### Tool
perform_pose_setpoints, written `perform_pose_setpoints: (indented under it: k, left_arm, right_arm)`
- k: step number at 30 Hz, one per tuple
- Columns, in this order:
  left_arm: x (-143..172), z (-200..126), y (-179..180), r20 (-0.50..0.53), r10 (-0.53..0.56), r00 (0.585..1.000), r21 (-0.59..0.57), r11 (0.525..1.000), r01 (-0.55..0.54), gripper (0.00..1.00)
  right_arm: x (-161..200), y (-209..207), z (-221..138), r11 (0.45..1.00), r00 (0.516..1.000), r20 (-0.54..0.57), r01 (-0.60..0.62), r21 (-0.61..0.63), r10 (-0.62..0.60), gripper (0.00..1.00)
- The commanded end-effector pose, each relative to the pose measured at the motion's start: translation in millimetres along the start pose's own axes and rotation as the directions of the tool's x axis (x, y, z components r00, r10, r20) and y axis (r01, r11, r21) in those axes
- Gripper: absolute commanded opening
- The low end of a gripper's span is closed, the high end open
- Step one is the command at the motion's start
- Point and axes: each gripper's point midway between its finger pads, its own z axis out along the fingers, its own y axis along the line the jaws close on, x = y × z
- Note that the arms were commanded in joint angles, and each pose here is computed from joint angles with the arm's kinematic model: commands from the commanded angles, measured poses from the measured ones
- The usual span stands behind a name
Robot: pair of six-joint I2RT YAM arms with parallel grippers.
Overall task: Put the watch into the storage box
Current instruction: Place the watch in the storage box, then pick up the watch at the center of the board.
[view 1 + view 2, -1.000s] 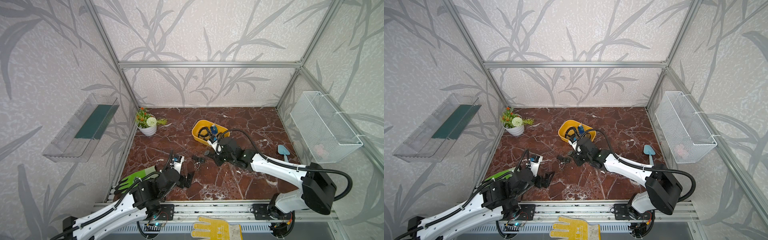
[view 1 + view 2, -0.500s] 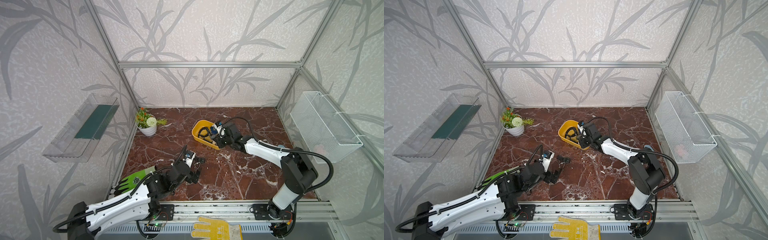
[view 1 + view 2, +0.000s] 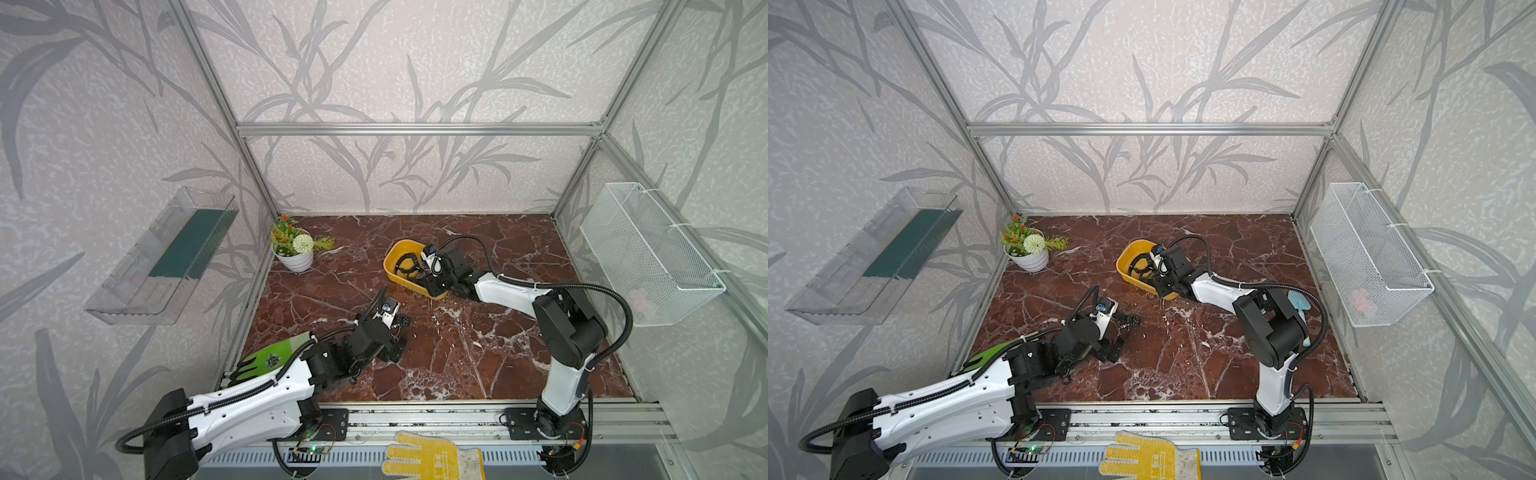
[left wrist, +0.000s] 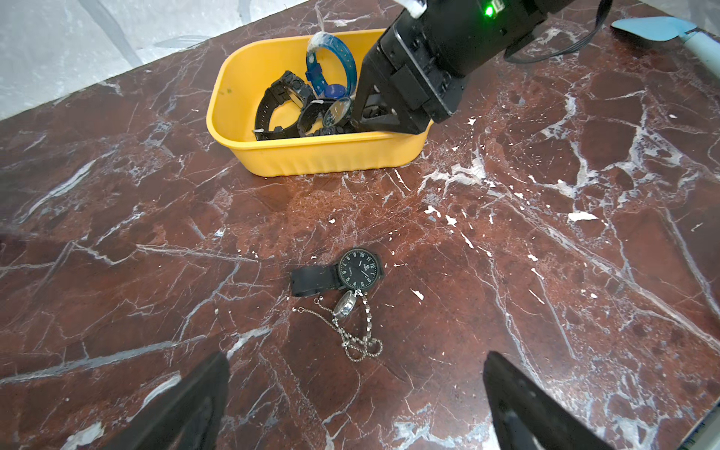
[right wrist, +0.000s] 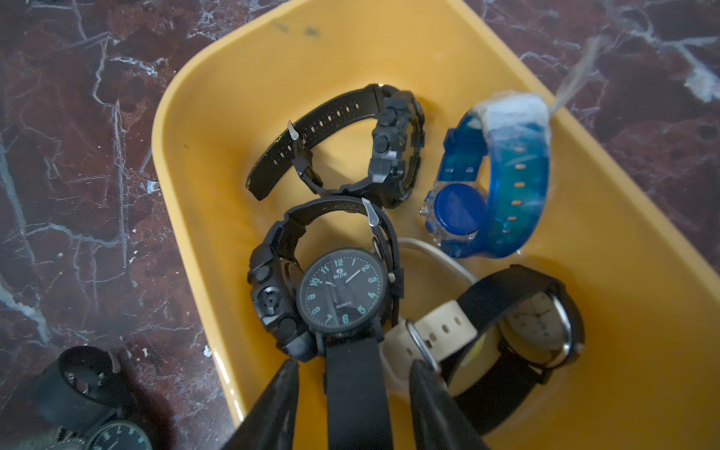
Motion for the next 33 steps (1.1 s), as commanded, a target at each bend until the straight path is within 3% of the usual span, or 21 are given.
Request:
perform_pose_setpoints:
  k: [1,7,9,10,15,19,25,33]
  left_arm:
    - [-10,-2,10,0.013,0.020,1.000,-0.069,0.997,-0.019,0.99]
    - [-8,-3,27,0.027,0.000,1.000,-0.163,0.987,0.004,0.99]
    - [-8,-5,34,0.039,-0.011,0.999,-0.194,0.981,0.018,0.98]
    - [-8,-5,36,0.045,-0.017,0.999,-0.207,0.978,0.026,0.98]
    - [0,-5,50,0.038,-0.049,0.998,-0.264,0.963,0.057,0.94]
    - [15,-1,59,-0.006,-0.124,0.992,-0.274,0.954,0.118,0.85]
    - [45,5,59,-0.129,-0.334,0.934,-0.181,0.934,0.309,0.74]
    - [68,19,40,-0.241,-0.367,0.898,-0.123,0.930,0.347,0.63]
  right_arm:
    - [-34,5,-24,1.000,0.997,0.080,0.008,-0.013,-0.007,0.60]
    - [-63,12,-69,1.000,0.986,0.168,0.013,-0.028,-0.008,0.80]
    - [-67,13,-85,1.000,0.980,0.198,0.002,-0.027,0.003,0.96]
    - [-67,13,-93,1.000,0.977,0.213,-0.004,-0.030,0.011,0.99]
    - [-51,21,-127,0.998,0.970,0.238,-0.035,-0.061,0.048,0.99]
    - [-14,40,-148,0.998,0.980,0.199,-0.012,-0.060,0.024,0.99]
    - [49,75,-162,0.992,0.988,0.142,-0.046,-0.120,0.063,0.99]
    - [92,105,-166,0.988,0.989,0.134,-0.047,-0.145,0.066,0.99]
